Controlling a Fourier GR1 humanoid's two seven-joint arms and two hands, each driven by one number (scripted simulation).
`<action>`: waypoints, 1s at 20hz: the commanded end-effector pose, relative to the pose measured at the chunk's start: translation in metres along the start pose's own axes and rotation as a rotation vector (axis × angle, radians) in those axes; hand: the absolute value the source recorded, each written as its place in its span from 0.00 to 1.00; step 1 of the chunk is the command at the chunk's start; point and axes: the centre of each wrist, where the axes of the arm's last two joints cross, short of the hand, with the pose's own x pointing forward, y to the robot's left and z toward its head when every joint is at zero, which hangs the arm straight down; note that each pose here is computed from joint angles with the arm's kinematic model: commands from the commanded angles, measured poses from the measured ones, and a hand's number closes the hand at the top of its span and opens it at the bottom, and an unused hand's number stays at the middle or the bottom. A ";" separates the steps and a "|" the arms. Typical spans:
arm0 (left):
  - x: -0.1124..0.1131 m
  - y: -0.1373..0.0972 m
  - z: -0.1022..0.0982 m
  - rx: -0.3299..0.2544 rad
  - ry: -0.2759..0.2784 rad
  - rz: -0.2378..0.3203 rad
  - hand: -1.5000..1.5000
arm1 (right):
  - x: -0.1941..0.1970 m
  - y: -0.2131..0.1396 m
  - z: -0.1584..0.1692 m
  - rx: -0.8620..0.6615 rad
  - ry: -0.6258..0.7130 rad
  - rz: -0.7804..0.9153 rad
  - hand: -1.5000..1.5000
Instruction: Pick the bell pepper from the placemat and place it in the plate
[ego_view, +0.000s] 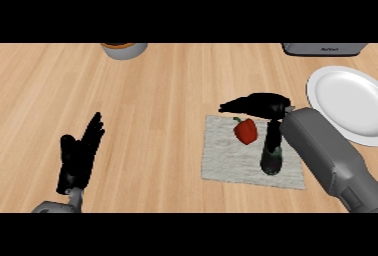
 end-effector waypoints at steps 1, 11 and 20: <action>0.002 0.005 0.010 0.012 -0.025 0.003 0.50 | -0.006 -0.003 -0.002 0.010 -0.005 -0.010 0.00; 0.004 -0.006 0.001 -0.001 0.002 -0.004 0.50 | -0.015 0.007 -0.004 0.032 0.006 -0.014 0.00; 0.009 0.007 -0.003 -0.017 -0.012 -0.001 0.50 | -0.014 0.032 -0.028 -0.057 -0.048 0.080 1.00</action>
